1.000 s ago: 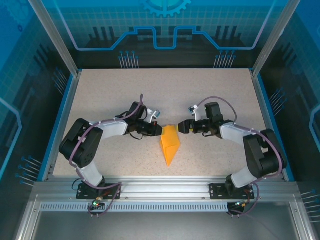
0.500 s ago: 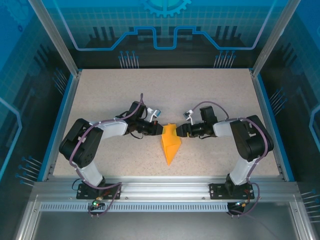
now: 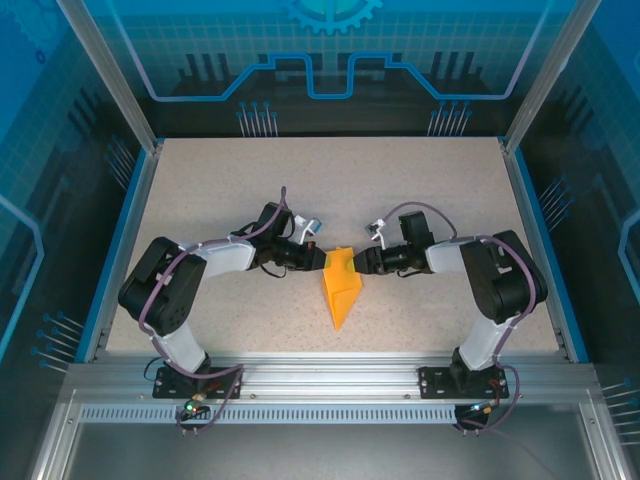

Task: Fold a paper plane with a square sheet of paper (fold left side to right side)
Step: Fold the wing for the fifth time at the center of the table.

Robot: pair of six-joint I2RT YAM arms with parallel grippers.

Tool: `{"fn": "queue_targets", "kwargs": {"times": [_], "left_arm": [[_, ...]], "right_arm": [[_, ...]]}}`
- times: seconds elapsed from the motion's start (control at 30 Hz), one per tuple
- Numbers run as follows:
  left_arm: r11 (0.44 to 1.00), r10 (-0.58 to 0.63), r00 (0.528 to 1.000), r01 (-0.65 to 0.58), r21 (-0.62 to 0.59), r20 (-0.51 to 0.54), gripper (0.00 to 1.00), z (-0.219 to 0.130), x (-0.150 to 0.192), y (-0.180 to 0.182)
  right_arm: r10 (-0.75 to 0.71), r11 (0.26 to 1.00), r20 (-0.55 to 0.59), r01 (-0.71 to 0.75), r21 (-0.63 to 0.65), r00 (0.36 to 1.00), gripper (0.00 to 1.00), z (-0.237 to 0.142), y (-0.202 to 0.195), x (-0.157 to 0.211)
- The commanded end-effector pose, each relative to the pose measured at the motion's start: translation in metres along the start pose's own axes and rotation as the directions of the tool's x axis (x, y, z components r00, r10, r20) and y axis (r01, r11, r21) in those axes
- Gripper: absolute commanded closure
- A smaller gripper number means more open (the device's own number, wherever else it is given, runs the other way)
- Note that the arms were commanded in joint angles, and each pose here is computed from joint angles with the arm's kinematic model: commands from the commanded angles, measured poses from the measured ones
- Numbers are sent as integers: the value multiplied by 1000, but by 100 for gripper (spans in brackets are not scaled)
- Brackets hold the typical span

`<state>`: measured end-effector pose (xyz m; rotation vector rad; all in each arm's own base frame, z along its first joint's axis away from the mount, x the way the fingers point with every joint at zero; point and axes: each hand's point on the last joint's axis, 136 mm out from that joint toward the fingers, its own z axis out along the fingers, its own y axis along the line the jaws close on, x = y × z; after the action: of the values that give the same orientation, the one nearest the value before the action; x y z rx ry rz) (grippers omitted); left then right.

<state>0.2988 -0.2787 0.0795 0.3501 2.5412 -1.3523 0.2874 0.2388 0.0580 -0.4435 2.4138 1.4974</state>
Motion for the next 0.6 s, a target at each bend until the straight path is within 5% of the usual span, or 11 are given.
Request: {"fn": "queue_targets", "kwargs": {"times": [0.0, 0.23, 0.4, 0.57], "left_arm": [[998, 43, 999, -43, 35, -1, 99, -1, 1, -5], [999, 43, 999, -43, 33, -4, 99, -1, 1, -4], [999, 42, 999, -42, 33, -4, 98, 0, 1, -3], [999, 52, 999, -52, 15, 4, 77, -3, -3, -4]], "right_arm": [[-43, 999, 7, 43, -18, 999, 59, -5, 14, -9], [-42, 999, 4, 42, -2, 999, 63, -8, 13, -7], [-26, 1000, -4, 26, -3, 1000, 76, -8, 13, -5], [11, 1000, -11, -11, 30, 1000, 95, -10, 12, -3]]}}
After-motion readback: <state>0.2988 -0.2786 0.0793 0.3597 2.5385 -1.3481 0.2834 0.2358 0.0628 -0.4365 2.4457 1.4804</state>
